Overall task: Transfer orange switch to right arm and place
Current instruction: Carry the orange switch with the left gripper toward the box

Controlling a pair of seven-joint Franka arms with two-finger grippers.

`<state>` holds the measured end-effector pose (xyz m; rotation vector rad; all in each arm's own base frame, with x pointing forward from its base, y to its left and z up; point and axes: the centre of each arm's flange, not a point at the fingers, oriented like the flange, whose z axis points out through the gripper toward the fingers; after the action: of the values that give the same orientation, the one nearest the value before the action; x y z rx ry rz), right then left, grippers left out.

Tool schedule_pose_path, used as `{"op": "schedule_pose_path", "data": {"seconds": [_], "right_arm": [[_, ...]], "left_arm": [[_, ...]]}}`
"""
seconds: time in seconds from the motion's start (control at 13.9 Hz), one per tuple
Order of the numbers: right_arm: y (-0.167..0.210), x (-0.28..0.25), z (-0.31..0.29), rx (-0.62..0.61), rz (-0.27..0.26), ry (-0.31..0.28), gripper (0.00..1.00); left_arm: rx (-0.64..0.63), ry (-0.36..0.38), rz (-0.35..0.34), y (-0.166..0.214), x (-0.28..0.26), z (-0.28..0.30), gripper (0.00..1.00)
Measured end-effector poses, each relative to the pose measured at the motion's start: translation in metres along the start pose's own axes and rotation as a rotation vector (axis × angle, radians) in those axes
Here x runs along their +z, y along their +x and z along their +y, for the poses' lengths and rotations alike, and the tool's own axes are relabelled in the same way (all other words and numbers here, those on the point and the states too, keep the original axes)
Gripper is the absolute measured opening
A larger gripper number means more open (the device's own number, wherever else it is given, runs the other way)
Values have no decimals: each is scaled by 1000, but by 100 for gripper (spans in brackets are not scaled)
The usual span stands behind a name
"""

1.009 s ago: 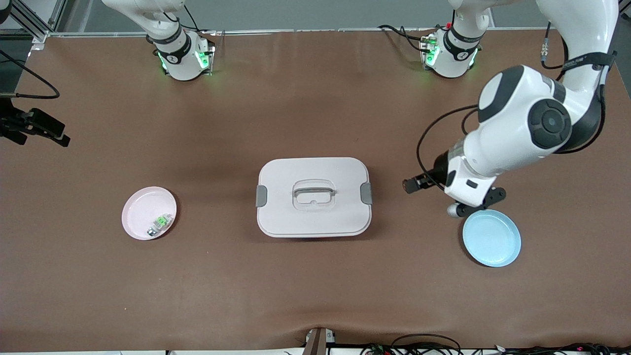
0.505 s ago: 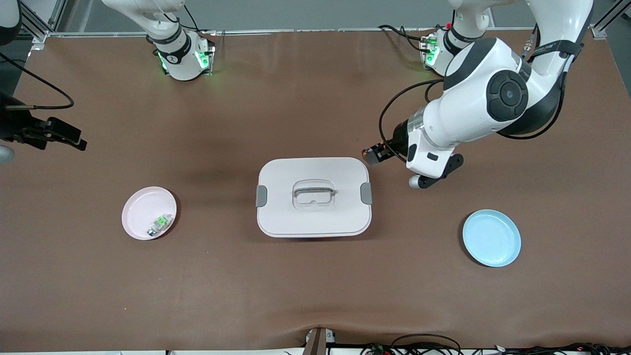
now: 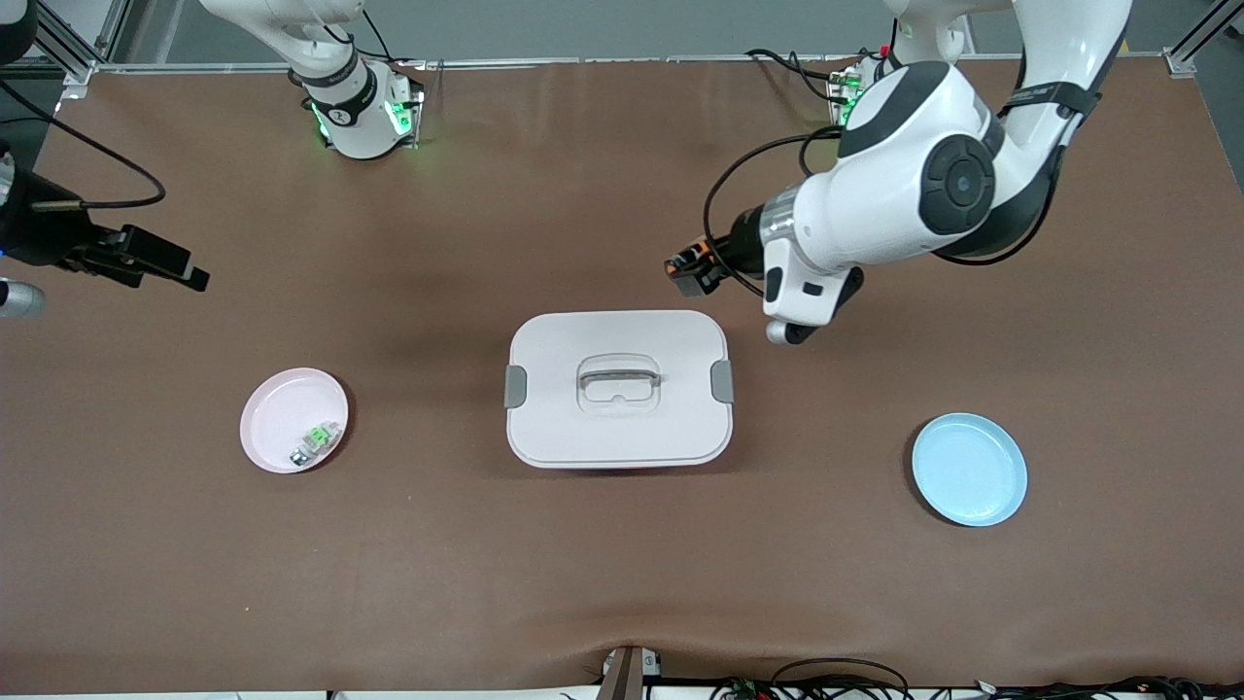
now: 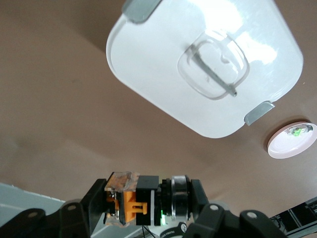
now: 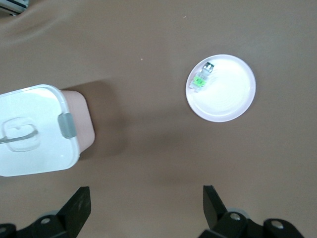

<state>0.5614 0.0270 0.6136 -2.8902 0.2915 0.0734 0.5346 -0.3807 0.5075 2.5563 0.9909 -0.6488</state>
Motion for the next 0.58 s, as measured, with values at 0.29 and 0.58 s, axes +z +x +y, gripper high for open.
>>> {"op": "schedule_pose_path", "data": {"seconds": [0.29,0.58], "right_arm": [[-20,1,-33,127,8,112,100],[-59,23,-48,243,58,213,100]], "left_arm": [[-109,20,-44,-26,33,12,73],[-165,-27,-78,-34,39,23,73]]}}
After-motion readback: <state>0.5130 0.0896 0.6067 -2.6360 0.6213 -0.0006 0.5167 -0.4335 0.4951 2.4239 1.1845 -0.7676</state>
